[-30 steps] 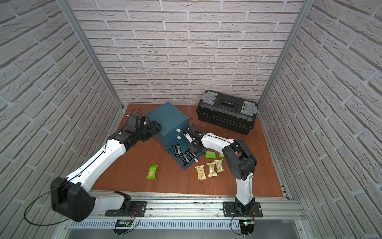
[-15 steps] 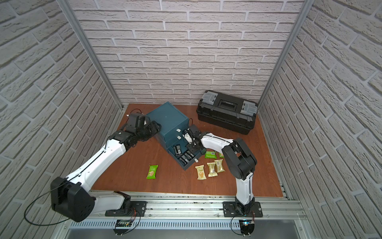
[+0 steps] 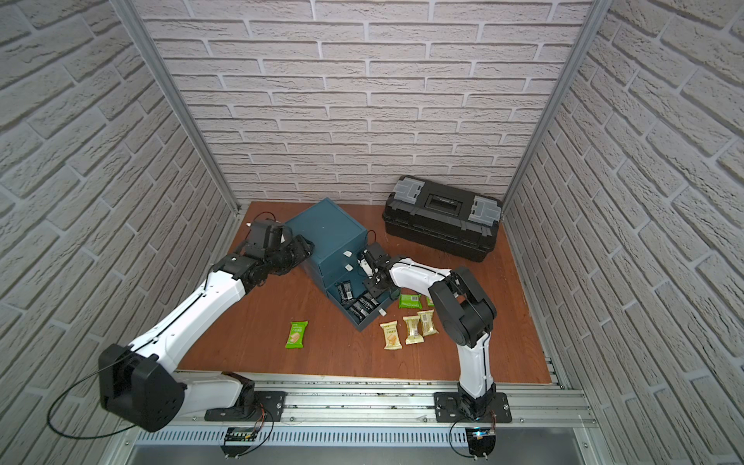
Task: Take the cookies out of the drawer
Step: Pick up the cookie from the drawer.
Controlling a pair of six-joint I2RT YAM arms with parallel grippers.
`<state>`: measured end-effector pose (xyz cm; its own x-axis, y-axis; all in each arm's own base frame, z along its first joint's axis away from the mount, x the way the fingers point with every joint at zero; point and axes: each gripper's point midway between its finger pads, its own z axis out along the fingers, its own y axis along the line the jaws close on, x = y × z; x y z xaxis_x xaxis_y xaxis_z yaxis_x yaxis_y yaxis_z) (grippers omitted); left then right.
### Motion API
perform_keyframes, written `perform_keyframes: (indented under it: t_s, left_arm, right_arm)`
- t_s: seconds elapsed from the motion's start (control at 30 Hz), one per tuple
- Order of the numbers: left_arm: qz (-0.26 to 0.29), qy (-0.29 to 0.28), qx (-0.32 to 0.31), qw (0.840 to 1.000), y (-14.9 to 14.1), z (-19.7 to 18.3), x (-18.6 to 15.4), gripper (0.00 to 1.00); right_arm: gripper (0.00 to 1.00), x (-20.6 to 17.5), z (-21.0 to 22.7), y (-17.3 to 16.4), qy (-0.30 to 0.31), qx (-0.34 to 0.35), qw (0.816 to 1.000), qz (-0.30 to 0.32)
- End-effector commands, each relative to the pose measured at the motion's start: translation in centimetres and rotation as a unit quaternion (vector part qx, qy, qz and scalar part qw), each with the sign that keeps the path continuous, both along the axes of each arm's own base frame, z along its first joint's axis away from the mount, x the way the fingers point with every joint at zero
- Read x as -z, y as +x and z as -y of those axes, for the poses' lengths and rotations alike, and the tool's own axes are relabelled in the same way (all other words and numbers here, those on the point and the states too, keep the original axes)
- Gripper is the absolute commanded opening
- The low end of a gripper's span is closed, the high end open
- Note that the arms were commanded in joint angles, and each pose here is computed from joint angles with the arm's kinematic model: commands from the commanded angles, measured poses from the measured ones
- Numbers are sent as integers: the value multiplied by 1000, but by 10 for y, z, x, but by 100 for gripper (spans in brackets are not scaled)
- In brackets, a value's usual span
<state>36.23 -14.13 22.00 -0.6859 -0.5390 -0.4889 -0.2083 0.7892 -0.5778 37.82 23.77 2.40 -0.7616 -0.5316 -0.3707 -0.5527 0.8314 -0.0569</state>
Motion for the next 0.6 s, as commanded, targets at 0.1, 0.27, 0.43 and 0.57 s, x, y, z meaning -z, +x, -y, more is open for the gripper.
perform_keyframes:
  t_s: [0.1,0.27,0.43,0.57]
  left_arm:
    - [-61,33,-11,998,-11,-13,38,71]
    - [-62,34,-12,997,-11,-14,38,71]
    - [-62,33,-12,997,-11,-14,38,71]
    - [-62,33,-12,997,-12,-14,38,71]
  right_arm:
    - [48,8,-2,2,-4,1,1000,-9]
    - [41,3,-4,1,4,0,1000,-7]
    - [35,-25,-9,1,30,-1,999,16]
    - [34,-43,-11,-5,47,-4,998,28]
